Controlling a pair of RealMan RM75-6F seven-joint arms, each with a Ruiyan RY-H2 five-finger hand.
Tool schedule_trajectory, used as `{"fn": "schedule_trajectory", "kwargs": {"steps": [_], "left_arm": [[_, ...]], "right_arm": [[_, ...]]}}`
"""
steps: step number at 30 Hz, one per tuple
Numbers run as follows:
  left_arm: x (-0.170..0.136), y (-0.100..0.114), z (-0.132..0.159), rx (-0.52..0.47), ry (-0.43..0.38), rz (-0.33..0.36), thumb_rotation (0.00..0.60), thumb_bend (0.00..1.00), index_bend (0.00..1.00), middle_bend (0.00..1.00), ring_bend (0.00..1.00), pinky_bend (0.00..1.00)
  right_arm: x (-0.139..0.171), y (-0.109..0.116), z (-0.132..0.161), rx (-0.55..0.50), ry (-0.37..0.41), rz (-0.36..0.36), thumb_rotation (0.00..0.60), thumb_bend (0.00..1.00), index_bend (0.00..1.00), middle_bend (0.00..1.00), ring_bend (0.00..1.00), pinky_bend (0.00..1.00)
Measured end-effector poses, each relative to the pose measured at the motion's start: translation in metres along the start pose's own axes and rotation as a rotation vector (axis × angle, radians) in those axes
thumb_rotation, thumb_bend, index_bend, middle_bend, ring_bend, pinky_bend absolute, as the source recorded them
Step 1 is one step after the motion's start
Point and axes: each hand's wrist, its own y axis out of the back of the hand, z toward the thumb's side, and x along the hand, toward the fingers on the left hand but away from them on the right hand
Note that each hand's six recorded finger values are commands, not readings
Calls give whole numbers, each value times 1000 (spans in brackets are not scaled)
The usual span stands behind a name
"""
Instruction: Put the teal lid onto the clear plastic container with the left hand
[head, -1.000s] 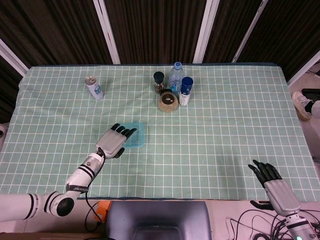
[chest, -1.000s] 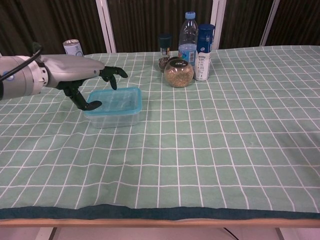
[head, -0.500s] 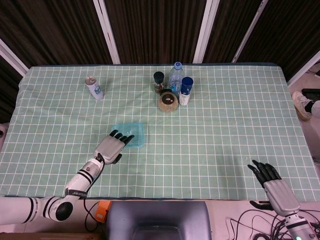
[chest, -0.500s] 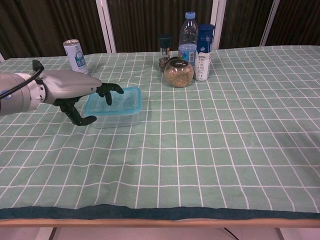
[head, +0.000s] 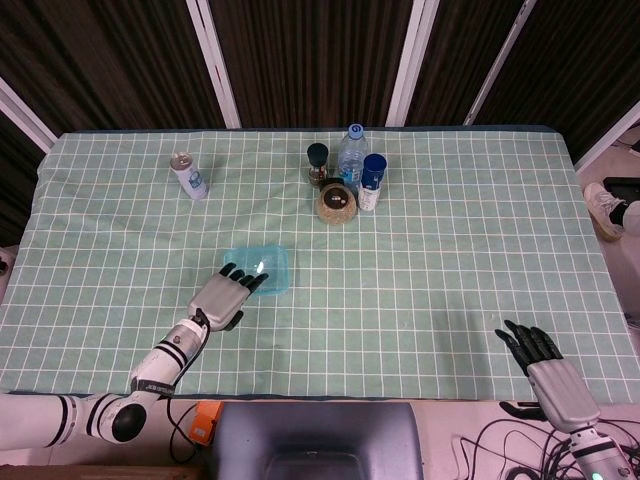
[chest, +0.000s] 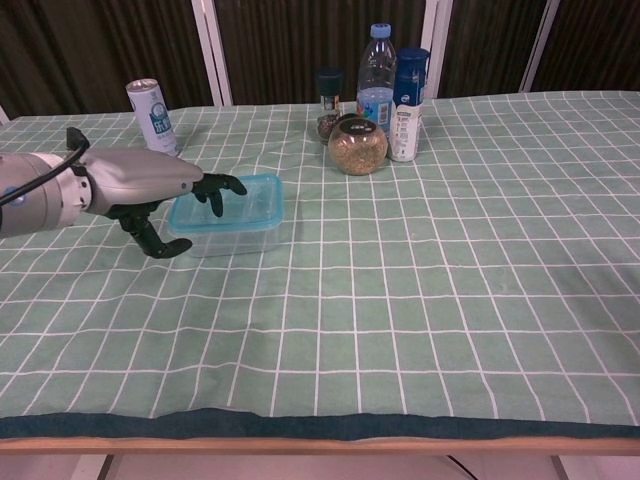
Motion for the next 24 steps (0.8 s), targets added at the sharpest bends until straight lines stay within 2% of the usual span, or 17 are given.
{"fn": "schedule_trajectory", "kwargs": {"steps": [24], "left_arm": [[1, -16, 0, 28, 0, -47, 600, 462, 0, 243, 193, 129]], "right_arm": [[0, 1, -1, -2, -3, -2, 600, 189, 0, 0, 0, 0]]}}
